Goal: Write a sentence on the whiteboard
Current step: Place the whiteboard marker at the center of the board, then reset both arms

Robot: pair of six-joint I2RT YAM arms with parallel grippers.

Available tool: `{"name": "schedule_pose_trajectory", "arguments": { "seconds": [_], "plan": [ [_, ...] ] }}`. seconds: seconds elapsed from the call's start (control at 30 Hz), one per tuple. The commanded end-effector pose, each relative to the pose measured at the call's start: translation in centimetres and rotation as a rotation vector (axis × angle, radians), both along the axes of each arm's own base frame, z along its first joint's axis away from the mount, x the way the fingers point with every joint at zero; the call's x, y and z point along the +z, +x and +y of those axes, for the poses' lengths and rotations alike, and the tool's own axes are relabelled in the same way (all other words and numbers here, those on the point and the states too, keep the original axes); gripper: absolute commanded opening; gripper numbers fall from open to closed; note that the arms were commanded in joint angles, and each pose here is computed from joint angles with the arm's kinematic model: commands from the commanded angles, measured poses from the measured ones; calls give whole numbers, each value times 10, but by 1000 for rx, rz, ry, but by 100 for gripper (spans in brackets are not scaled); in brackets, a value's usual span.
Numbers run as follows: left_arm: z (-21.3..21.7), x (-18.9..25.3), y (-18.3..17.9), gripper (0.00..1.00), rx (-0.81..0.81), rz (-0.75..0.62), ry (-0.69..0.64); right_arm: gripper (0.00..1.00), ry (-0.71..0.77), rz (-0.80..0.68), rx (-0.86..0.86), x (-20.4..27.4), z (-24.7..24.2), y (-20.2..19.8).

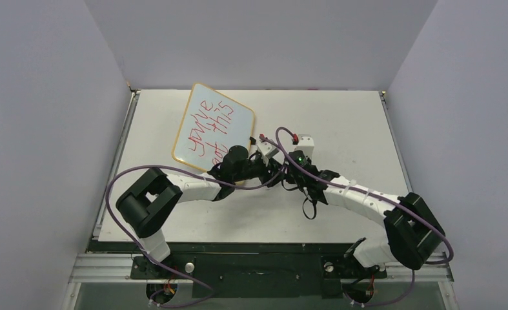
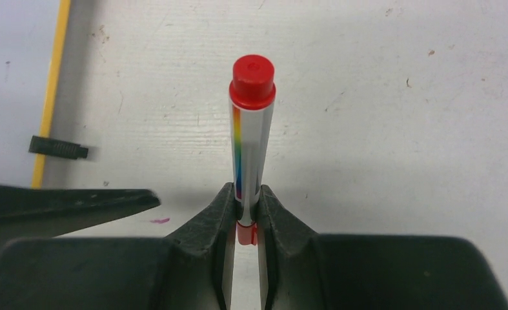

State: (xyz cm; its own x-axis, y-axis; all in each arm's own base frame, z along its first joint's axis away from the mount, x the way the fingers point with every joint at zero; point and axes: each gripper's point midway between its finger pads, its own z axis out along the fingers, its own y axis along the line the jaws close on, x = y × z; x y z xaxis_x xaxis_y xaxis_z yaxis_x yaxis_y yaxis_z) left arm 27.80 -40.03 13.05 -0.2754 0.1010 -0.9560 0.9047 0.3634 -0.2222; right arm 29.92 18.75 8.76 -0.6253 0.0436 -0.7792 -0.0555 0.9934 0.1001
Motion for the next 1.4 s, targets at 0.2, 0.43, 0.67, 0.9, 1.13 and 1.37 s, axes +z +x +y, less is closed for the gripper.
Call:
{"name": "schedule_pose_trajectory", "arguments": {
  "seconds": [0.2, 0.43, 0.67, 0.9, 1.13, 1.37],
  "plan": [
    [-2, 17, -8, 46, -11, -21, -35, 49, 36, 16, -7, 3, 4, 40],
    [-2, 23, -6, 46, -1, -24, -34, 60, 37, -44, -27, 34, -5, 48],
    [3, 49, -3, 46, 17, -67, -34, 61, 80, -163, 2, 92, -5, 53],
    [18, 86, 7, 46, 94, -152, 6, 61, 128, -282, 22, 153, -6, 55],
    [43, 127, 9, 46, 175, -240, 29, 59, 166, -393, 47, 207, -10, 49],
    [86, 176, 9, 47, 318, -303, 40, 59, 259, -560, 97, 254, -20, 21]
  ]
}}
